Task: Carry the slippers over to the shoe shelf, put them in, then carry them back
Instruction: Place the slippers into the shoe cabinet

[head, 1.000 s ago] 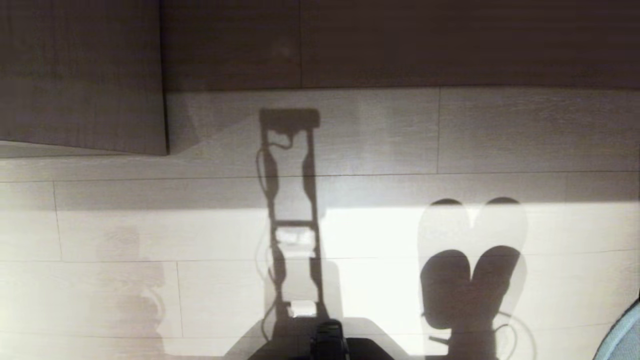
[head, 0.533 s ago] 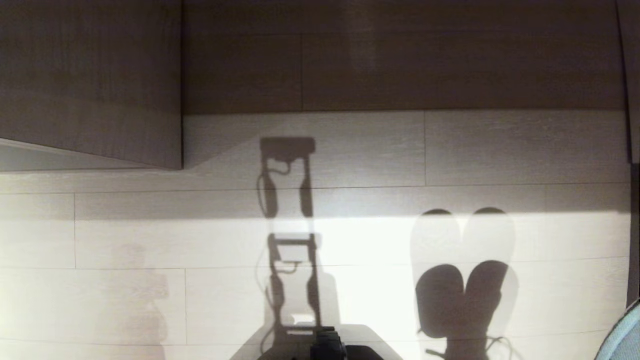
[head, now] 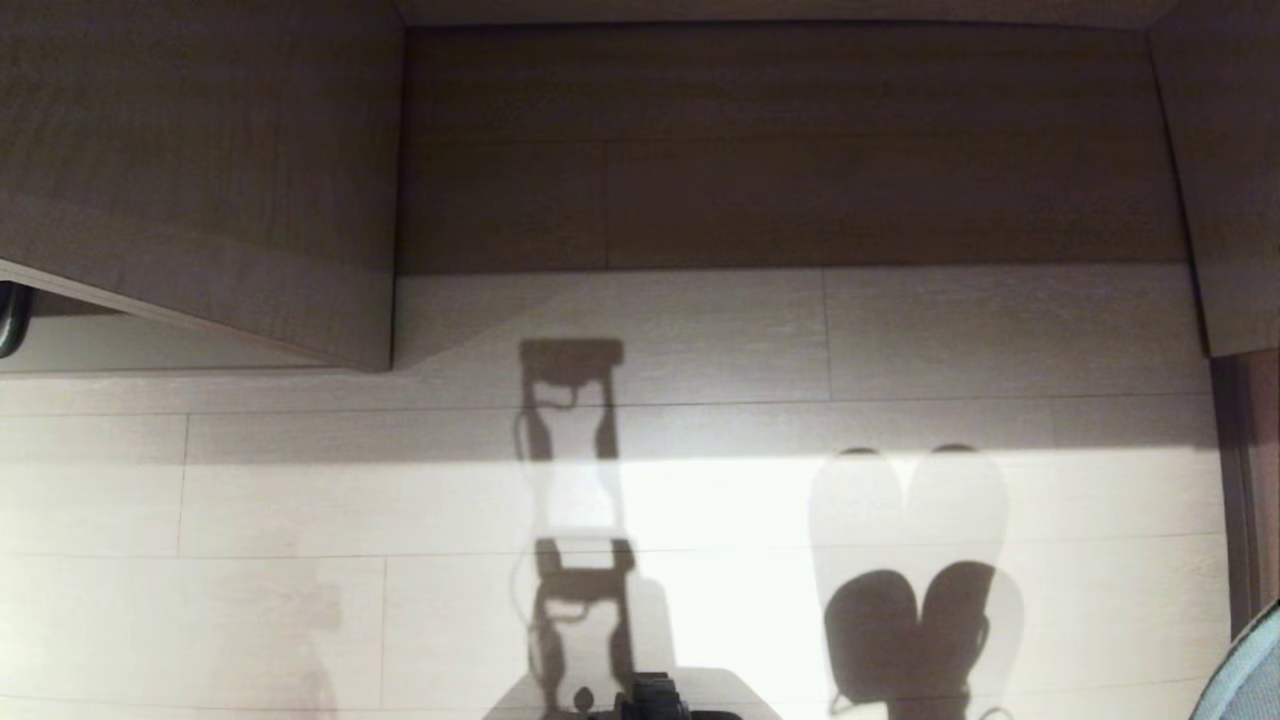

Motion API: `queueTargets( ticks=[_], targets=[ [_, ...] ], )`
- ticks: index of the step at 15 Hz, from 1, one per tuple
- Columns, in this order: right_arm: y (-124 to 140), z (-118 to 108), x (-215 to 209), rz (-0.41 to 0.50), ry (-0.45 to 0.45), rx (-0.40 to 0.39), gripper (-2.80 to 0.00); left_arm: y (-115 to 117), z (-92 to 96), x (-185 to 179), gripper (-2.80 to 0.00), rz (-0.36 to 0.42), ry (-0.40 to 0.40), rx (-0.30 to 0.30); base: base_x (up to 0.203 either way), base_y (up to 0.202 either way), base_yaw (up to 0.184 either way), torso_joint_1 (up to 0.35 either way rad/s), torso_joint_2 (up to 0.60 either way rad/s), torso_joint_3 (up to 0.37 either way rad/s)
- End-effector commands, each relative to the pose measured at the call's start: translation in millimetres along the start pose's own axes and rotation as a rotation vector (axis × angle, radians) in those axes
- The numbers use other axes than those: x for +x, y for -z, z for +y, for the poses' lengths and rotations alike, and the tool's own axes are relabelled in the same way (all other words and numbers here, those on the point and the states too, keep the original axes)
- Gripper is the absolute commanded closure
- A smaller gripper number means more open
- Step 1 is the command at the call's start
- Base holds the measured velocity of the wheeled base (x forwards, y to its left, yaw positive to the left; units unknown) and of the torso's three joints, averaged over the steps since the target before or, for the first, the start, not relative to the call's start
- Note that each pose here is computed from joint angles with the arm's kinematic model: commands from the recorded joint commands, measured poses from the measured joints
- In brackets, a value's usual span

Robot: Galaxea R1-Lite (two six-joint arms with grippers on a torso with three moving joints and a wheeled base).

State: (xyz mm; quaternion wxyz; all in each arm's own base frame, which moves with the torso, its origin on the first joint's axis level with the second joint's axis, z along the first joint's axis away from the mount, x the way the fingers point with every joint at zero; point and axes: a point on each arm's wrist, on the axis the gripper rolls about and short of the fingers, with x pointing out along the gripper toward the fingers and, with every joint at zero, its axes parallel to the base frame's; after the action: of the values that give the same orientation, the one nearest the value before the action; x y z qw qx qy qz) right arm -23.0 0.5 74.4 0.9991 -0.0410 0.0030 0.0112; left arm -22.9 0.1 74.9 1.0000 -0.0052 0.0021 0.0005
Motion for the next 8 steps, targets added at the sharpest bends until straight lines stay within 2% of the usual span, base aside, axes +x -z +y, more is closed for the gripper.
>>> queueTargets(
  ticks=[1, 8],
  targets=[
    [0.0, 0.0, 0.0, -0.001, 0.001, -0.001, 0.0, -0.1, 0.0, 0.1, 0.0, 0.0, 0.0, 0.0, 0.0, 0.0, 0.0, 0.002, 0.0, 0.198],
    [-0.1, 0.0, 0.0, -0.001, 0.001, 0.001, 0.0, -0.1, 0.0, 0.1, 0.0, 0.0, 0.0, -0.002, 0.0, 0.0, 0.0, 0.001, 0.0, 0.202]
  ],
)
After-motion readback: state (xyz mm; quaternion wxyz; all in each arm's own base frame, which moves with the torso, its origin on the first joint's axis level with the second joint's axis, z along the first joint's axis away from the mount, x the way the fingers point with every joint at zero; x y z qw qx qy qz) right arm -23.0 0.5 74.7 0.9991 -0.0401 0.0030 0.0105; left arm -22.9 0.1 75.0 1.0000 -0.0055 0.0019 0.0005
